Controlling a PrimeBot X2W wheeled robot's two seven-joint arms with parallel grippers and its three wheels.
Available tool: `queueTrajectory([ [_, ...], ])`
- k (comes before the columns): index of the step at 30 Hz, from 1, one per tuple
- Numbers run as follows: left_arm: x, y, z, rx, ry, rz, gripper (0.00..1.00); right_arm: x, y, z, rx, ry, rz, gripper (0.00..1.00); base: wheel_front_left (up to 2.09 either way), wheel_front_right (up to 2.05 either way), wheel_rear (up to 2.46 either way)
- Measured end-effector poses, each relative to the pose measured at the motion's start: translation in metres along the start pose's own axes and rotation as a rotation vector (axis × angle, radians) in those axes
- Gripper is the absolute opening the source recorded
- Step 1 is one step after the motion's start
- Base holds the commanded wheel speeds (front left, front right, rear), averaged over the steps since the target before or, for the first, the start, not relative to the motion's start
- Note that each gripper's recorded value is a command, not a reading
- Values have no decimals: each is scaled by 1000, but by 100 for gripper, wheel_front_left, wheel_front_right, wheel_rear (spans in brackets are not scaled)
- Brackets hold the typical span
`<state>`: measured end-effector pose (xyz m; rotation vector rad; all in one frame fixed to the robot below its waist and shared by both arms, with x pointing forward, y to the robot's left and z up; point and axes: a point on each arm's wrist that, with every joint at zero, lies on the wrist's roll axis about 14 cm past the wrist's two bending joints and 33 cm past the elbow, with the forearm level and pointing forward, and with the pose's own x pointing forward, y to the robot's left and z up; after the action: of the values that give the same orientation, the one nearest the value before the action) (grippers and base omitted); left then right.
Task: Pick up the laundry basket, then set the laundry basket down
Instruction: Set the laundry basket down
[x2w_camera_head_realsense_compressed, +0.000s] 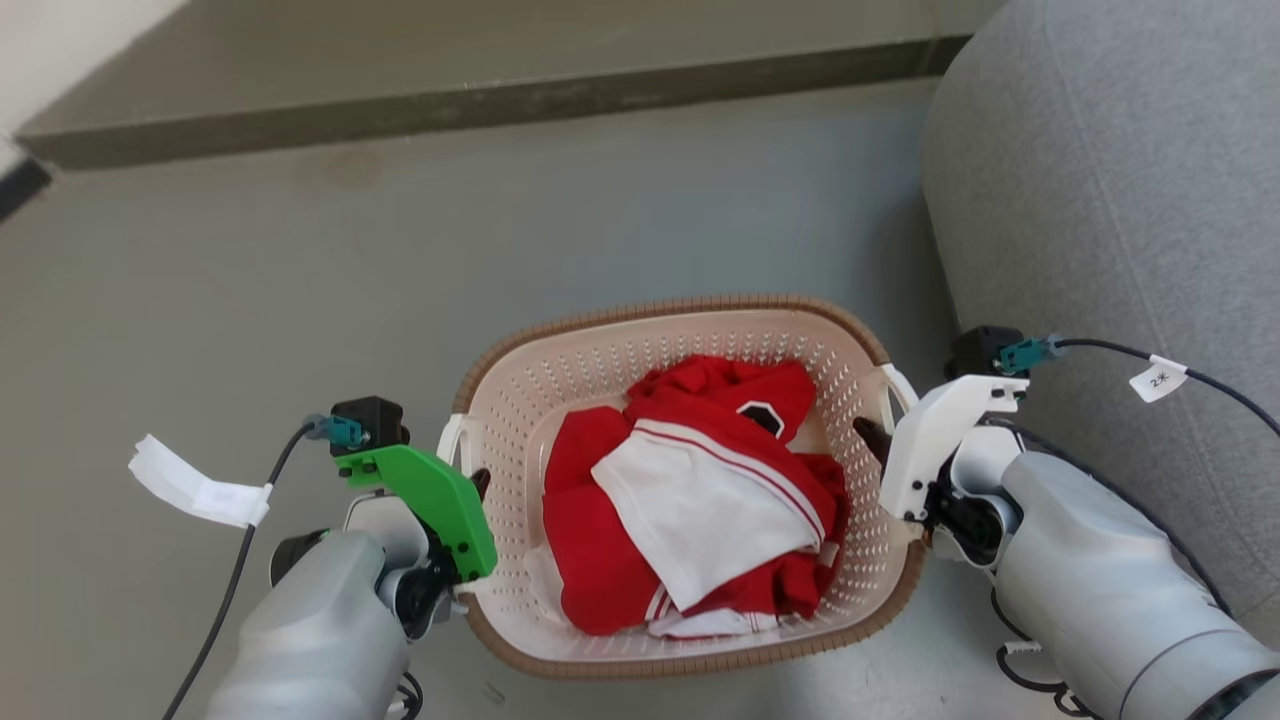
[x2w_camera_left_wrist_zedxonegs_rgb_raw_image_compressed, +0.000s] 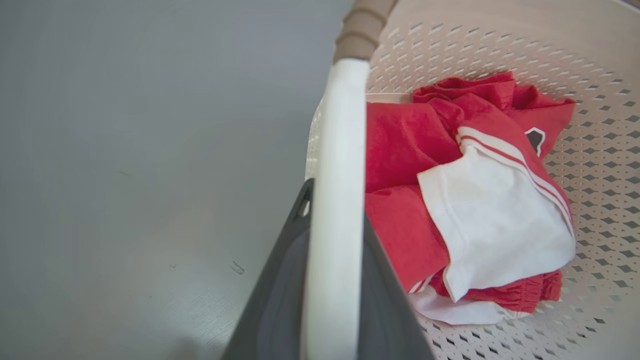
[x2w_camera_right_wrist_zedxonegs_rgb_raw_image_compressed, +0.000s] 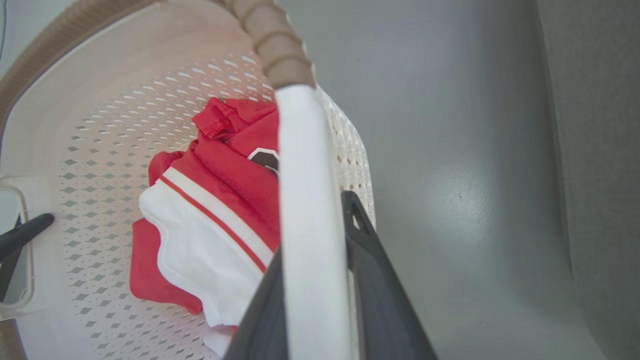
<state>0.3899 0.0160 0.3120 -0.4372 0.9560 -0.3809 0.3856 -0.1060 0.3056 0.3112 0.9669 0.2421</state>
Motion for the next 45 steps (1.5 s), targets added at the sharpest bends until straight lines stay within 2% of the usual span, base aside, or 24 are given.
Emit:
queueTrajectory([
  [16, 48, 26, 10, -62, -34, 13, 0, 49, -19, 0, 62, -4, -8, 0, 0, 0, 0],
  [34, 112, 62, 8, -121, -53, 28, 0, 117, -47, -3, 77, -23, -20, 0, 0, 0, 0],
  [45, 139, 91, -26, -157, 1, 61, 0, 148, -60, -42, 111, 27, -30, 0, 0, 0, 0],
])
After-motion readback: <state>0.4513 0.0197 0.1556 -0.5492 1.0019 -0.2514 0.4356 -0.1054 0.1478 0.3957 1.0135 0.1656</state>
